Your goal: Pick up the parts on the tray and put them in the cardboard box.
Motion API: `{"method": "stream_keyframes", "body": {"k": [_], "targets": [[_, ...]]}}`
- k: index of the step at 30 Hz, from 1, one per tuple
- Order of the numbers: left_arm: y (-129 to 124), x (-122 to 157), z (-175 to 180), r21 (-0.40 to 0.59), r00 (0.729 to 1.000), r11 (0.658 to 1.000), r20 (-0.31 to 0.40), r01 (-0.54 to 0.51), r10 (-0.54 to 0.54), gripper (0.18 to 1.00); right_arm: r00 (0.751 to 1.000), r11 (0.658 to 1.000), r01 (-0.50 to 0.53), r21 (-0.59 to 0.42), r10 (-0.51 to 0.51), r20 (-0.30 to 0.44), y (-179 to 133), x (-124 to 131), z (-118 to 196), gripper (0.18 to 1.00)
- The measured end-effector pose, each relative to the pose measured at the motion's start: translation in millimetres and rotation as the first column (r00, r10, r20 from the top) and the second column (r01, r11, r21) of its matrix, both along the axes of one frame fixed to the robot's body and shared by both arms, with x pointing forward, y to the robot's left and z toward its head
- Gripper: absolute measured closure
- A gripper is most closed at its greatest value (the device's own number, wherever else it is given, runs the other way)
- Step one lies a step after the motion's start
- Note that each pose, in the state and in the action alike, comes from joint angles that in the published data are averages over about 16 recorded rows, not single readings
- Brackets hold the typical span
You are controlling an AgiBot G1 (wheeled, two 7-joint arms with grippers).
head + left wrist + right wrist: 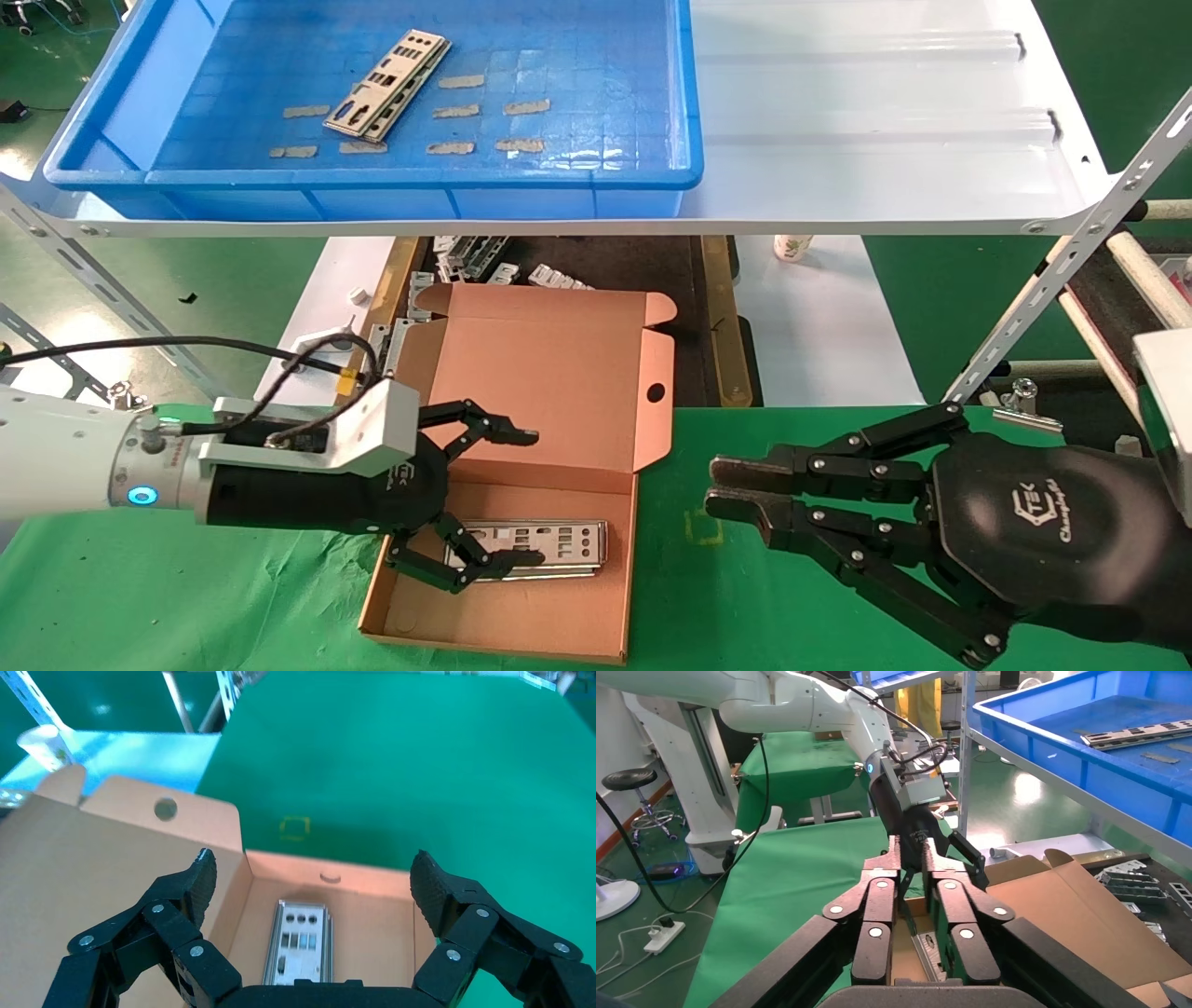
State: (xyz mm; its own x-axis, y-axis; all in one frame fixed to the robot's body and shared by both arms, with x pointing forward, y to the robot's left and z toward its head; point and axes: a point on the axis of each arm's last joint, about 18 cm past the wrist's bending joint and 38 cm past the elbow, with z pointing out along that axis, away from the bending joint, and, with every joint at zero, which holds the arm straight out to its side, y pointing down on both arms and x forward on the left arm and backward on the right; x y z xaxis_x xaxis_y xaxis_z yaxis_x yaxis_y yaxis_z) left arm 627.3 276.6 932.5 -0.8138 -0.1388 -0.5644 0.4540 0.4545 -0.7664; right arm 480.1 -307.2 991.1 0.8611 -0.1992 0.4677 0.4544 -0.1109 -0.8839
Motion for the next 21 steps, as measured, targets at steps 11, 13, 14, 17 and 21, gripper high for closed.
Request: {"method": "stream_keyframes", "body": {"k": [11, 13, 14, 17, 21], "targets": [[4.9, -27.3, 13.3, -0.13, 1.0, 0.991, -0.008, 0.029, -0.03, 0.184, 1.0, 1.0, 0.0, 0.0, 0.0, 0.0, 0.0, 0.0, 0.0, 0.801], [6.3, -33.0, 16.1, -0.151, 0.999, 0.988, -0.009, 0.034, -0.036, 0.184, 1.0, 1.0, 0.0, 0.0, 0.0, 0.0, 0.0, 0.0, 0.0, 0.767], [6.9, -36.0, 17.5, -0.161, 0.999, 0.986, -0.009, 0.037, -0.039, 0.184, 1.0, 1.0, 0.0, 0.0, 0.0, 0.0, 0.0, 0.0, 0.0, 0.752], [9.1, -45.2, 21.8, -0.189, 0.999, 0.981, -0.01, 0.046, -0.049, 0.184, 1.0, 1.0, 0.0, 0.0, 0.0, 0.0, 0.0, 0.0, 0.0, 0.676], [12.0, -58.3, 27.7, -0.222, 0.998, 0.973, -0.01, 0.059, -0.062, 0.184, 1.0, 1.0, 0.0, 0.0, 0.0, 0.0, 0.0, 0.0, 0.0, 0.58]]}}
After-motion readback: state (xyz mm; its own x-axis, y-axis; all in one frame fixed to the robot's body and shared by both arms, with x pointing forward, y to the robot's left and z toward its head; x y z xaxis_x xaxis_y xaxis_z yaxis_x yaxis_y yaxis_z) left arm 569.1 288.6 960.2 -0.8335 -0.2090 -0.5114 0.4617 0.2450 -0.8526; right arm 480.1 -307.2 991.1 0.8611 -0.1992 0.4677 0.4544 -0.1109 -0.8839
